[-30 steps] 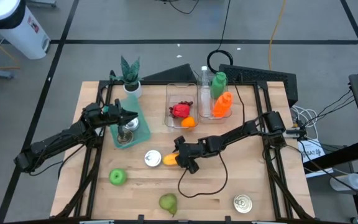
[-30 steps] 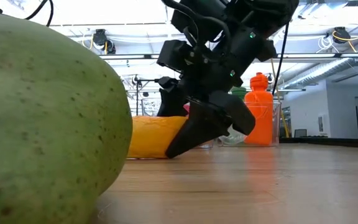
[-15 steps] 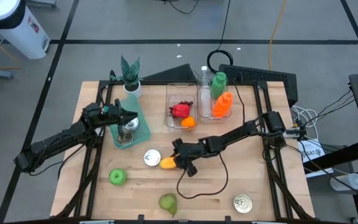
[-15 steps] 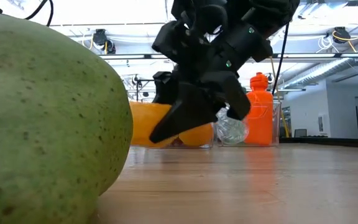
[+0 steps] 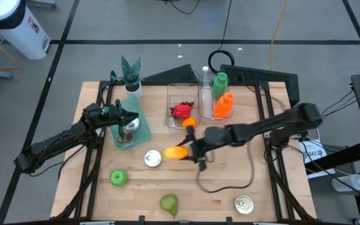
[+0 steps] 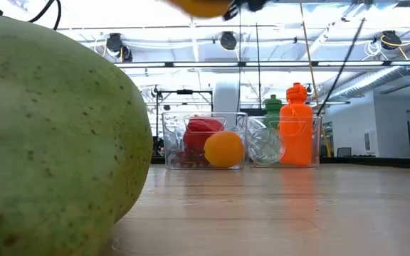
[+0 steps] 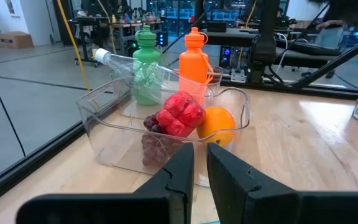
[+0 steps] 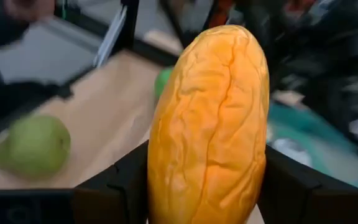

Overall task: Pick & Place Food Item
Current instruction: Put the mango into the left transparent bin

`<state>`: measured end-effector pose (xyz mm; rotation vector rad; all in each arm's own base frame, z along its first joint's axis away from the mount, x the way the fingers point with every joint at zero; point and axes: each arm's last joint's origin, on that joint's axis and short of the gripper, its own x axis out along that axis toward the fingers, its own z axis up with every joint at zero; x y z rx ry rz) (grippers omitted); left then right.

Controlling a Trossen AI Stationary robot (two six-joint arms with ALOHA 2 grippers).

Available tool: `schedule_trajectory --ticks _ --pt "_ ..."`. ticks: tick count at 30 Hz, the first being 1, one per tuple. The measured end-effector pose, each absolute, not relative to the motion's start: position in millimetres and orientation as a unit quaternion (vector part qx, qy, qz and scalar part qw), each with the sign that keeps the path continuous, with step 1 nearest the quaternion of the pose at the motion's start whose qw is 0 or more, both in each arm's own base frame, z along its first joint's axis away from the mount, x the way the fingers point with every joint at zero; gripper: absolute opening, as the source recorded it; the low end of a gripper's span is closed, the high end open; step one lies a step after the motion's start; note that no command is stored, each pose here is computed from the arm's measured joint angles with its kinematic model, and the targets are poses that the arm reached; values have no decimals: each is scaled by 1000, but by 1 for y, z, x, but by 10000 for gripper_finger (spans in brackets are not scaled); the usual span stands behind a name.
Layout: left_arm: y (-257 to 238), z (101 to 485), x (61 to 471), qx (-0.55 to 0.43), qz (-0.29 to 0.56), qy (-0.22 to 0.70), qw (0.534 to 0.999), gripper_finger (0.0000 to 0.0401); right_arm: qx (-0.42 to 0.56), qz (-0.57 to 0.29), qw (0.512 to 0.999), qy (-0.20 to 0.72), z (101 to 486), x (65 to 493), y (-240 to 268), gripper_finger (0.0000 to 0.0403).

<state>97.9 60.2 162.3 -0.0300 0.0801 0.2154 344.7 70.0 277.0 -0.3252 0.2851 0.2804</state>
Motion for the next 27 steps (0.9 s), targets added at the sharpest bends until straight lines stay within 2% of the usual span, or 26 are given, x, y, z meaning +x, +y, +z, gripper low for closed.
schedule_trajectory --ticks 6,11,14,20,27 --pt "60 162 98 -15 107 40 993 51 -116 91 988 33 311 262 52 208" --pt "60 162 98 -15 107 40 993 51 -41 59 997 -10 306 196 33 211" --pt "60 162 98 -15 107 40 993 51 -28 50 998 -41 299 163 24 214" --pt "60 162 98 -15 108 40 993 51 -1 28 997 -76 270 125 13 210" --pt "60 162 98 -14 108 40 993 51 12 18 997 -79 229 110 8 210"
